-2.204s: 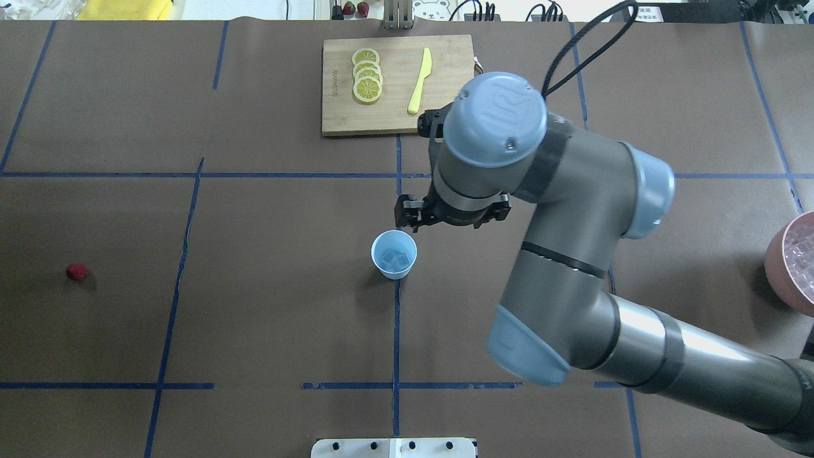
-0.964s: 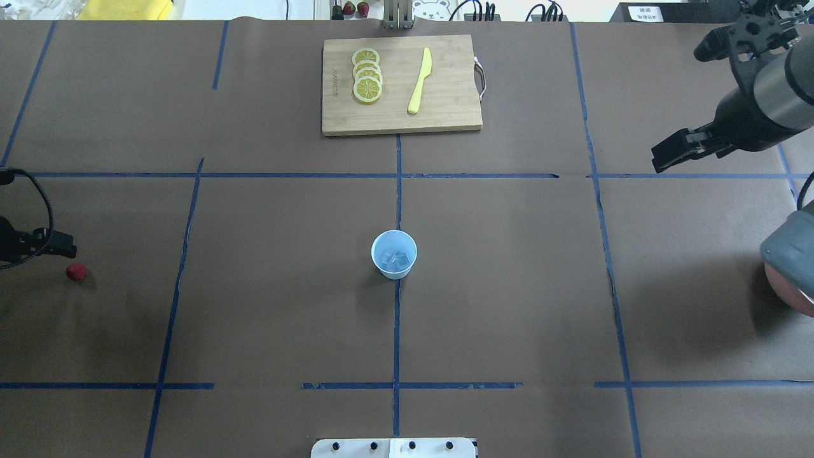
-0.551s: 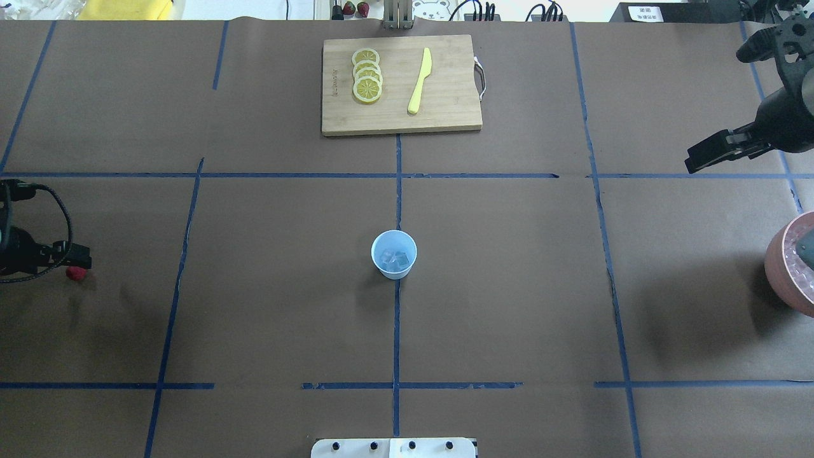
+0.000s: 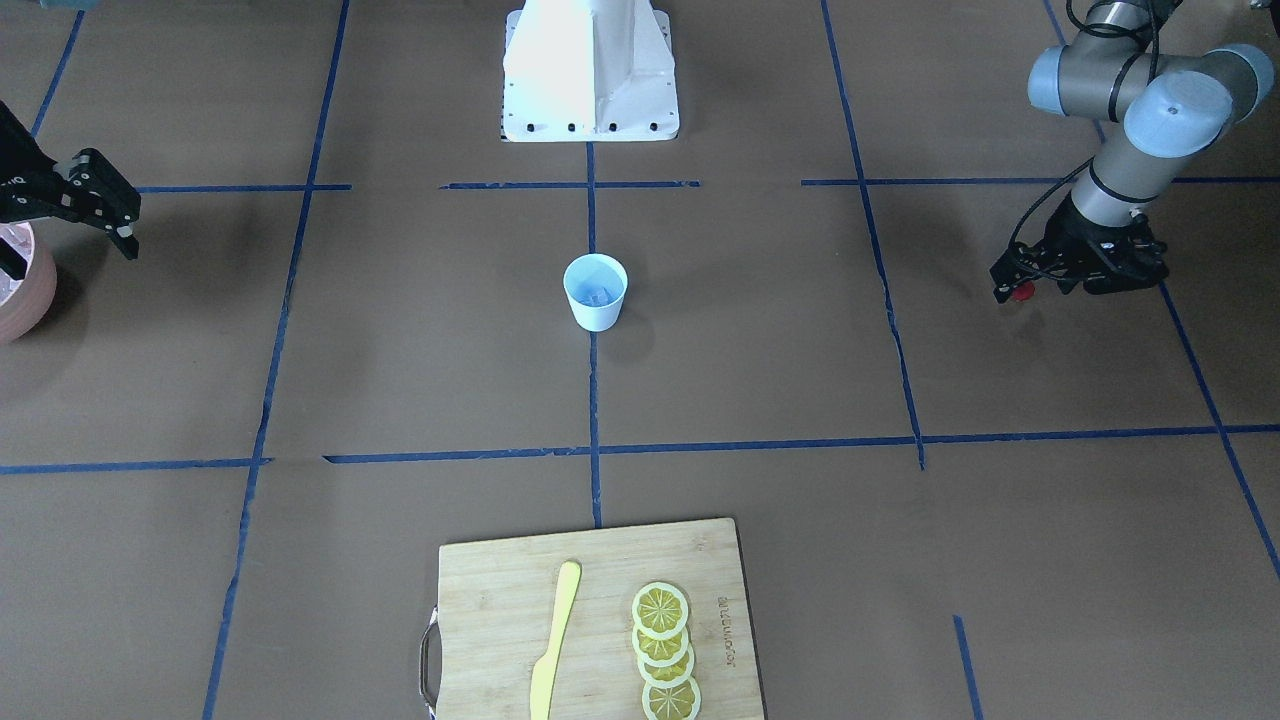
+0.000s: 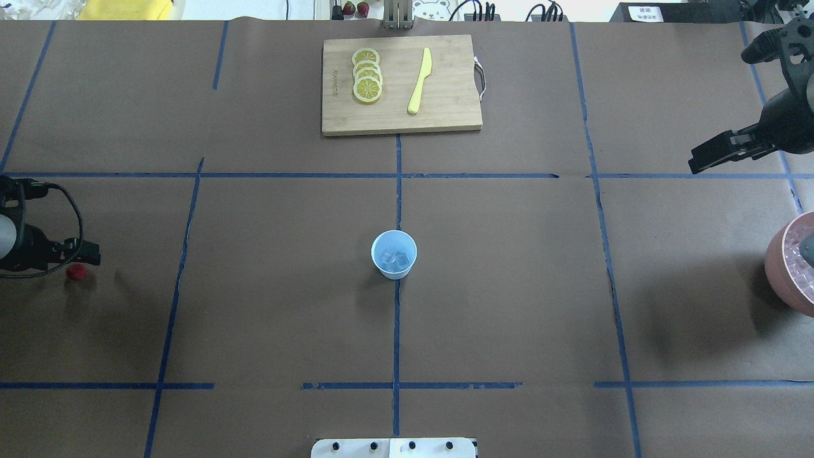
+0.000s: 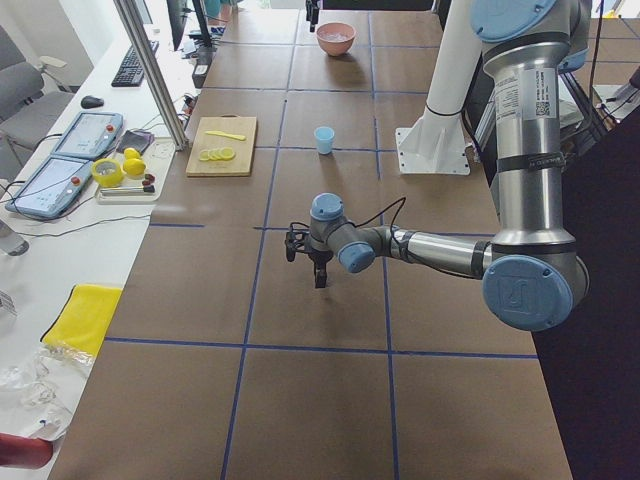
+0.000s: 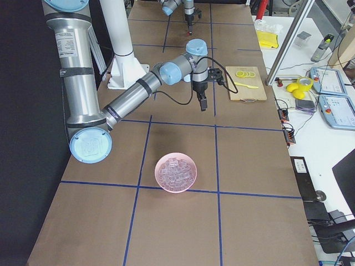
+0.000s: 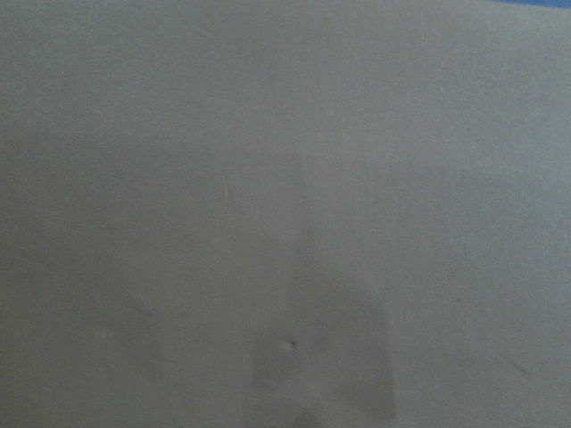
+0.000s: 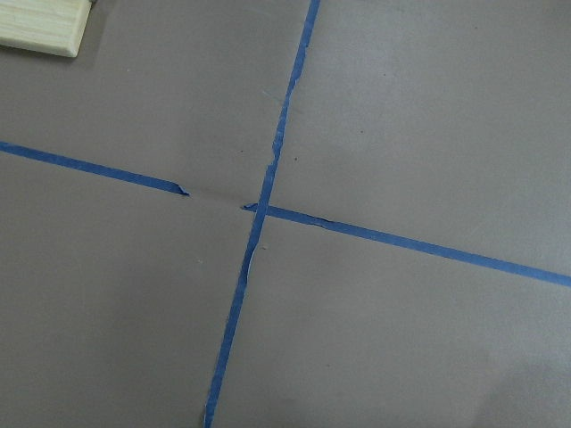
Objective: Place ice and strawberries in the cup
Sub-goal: 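Lower the left gripper onto the red strawberry and grasp it, then carry the strawberry with the left gripper over the white cup, then open the left gripper to drop the strawberry into the cup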
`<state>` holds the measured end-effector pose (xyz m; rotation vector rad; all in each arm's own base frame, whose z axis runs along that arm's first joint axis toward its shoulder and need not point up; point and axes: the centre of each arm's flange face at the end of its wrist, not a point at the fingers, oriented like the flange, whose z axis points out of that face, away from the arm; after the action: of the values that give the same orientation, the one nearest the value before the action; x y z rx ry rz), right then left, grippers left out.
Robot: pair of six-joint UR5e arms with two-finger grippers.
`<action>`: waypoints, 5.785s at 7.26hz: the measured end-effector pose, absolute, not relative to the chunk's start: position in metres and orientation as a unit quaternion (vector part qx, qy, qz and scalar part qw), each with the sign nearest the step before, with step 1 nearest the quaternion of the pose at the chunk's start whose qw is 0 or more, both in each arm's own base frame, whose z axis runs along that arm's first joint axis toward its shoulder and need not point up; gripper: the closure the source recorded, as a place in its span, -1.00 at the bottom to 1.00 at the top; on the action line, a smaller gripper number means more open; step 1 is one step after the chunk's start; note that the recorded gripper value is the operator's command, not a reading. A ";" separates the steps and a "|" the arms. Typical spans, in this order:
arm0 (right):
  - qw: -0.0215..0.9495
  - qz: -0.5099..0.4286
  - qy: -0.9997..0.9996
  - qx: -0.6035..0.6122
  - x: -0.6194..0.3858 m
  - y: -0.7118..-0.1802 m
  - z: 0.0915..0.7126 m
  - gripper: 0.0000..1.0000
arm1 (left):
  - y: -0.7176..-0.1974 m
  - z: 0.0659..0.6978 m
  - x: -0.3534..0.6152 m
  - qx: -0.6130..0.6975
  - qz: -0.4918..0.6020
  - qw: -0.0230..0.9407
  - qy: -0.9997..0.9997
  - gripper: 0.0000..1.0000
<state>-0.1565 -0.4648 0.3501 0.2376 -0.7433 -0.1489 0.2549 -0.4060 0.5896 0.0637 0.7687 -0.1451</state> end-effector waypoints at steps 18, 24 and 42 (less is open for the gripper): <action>0.920 -0.069 -0.368 0.118 -0.149 -0.464 0.347 -0.99 | -0.401 0.520 0.238 -0.004 -0.068 0.915 0.398 1.00; 0.918 -0.090 -0.374 0.093 -0.023 -0.474 0.461 -0.99 | -0.443 0.243 0.307 -0.038 -0.100 0.912 0.396 1.00; 0.918 -0.065 -0.387 0.056 0.077 -0.476 0.593 -0.99 | -0.418 0.120 0.573 -0.040 -0.140 0.899 0.414 -1.00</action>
<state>0.0767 -0.4755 0.5926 0.1142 -0.7954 -0.1343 0.5734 -0.4180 0.1204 -0.0818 0.8571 -0.2902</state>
